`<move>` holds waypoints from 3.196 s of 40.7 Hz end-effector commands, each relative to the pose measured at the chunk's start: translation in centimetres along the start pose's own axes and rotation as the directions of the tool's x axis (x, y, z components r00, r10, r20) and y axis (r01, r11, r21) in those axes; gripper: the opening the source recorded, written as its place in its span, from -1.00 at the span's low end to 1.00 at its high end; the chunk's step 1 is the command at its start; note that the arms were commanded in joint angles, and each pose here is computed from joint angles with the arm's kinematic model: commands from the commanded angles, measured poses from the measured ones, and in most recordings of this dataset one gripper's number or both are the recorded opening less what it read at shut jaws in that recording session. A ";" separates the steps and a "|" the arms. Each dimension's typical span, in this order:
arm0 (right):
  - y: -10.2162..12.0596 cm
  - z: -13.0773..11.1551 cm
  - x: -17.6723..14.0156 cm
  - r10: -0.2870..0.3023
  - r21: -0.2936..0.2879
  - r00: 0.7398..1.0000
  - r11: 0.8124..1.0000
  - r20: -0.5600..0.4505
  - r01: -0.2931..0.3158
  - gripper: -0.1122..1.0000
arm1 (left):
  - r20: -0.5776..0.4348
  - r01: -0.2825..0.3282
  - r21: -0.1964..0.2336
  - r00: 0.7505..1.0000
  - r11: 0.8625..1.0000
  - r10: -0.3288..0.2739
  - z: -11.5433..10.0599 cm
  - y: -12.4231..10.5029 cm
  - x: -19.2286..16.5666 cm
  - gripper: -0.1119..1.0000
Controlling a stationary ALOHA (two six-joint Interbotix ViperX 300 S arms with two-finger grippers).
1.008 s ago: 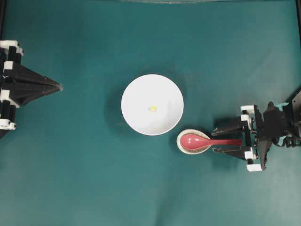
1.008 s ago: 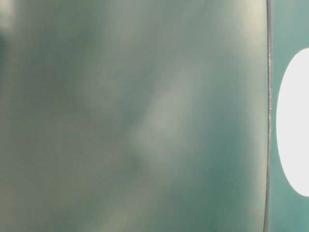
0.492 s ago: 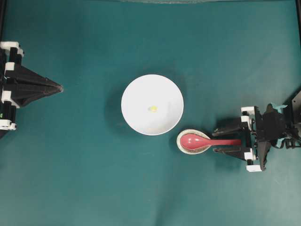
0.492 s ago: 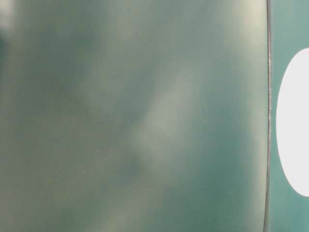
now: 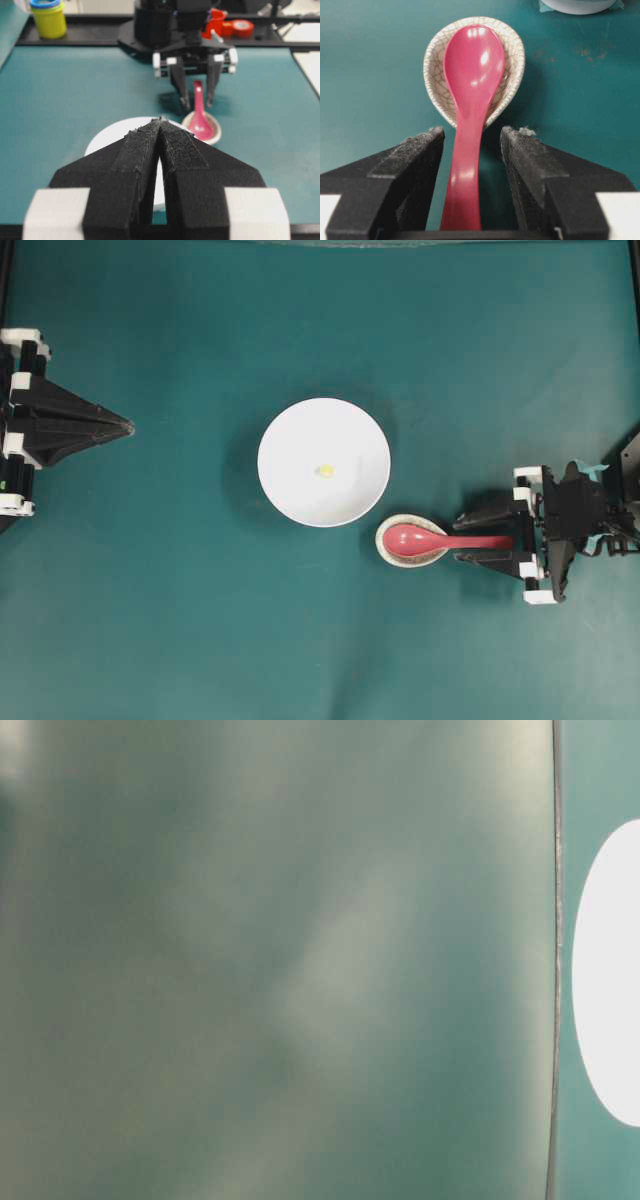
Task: Scoop the yellow hexagonal prism block from the bowl with a spoon using the right arm.
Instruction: 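Close the right gripper on the red spoon handle, then lift the red spoon and carry it over the white bowl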
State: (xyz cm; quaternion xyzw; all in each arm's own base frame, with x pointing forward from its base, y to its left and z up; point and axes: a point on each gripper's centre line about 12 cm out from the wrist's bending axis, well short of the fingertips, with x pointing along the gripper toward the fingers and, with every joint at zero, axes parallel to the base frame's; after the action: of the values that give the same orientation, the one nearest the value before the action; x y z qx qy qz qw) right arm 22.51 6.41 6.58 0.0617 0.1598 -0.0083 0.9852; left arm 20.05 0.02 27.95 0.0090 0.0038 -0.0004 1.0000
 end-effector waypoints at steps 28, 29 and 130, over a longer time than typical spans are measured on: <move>0.4 0.4 0.2 0.003 0.005 1.000 1.000 0.023 -0.003 -0.02 | 0.017 -0.001 0.000 1.000 1.000 0.001 0.7 0.0 0.2 -0.80; 0.4 0.4 0.2 0.005 0.004 1.000 1.000 0.023 -0.005 -0.02 | 0.017 -0.001 0.000 1.000 1.000 0.001 0.7 0.0 0.2 -0.80; -6.5 21.6 4.9 0.043 0.118 0.896 0.993 -0.442 0.011 -0.39 | -0.015 -0.004 0.017 1.000 1.000 0.004 0.7 0.1 0.1 -0.80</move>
State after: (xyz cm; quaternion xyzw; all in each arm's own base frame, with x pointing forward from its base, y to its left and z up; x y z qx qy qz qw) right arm 32.72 -2.50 23.15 0.1222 0.3752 -0.0047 0.9188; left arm 19.88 0.08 27.56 0.0143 0.0261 0.0010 0.9996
